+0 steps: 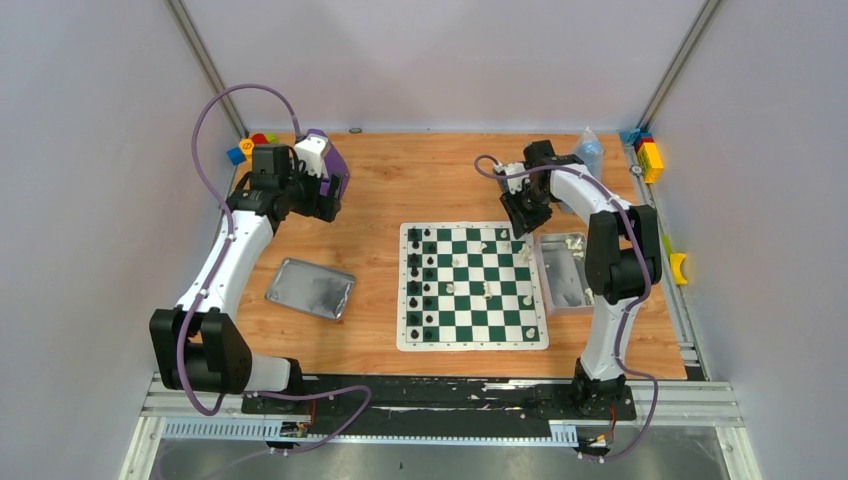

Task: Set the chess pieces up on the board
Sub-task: Pick up the chess piece from the chessboard.

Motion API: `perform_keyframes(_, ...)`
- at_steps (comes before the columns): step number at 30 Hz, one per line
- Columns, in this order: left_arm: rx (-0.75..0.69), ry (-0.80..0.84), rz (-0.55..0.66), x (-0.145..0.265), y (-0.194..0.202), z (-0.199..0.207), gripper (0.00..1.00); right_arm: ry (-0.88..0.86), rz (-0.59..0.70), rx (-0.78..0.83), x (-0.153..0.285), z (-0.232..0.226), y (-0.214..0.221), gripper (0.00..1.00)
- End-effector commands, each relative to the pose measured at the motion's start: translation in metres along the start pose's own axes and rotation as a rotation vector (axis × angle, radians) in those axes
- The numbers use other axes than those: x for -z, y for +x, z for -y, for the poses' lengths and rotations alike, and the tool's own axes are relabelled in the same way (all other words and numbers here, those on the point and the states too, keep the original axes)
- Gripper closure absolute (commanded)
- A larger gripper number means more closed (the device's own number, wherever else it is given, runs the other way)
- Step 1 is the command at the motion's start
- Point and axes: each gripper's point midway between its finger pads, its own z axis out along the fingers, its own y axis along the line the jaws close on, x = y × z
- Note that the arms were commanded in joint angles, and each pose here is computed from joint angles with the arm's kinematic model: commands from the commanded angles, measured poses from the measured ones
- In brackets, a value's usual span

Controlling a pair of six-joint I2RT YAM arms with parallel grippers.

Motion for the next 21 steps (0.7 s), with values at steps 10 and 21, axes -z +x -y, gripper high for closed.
perform_keyframes(10, -0.021, -0.002, 0.056, 0.004, -0.013, -0.002, 0.0, 0.02, -0.063, -0.004, -0.006, 0.005, 0.015, 0.64)
perform_keyframes(21, -0.018, 0.002, 0.056, 0.003, -0.013, -0.002, 0.0, 0.001, -0.134, 0.02, -0.016, -0.003, 0.033, 0.64)
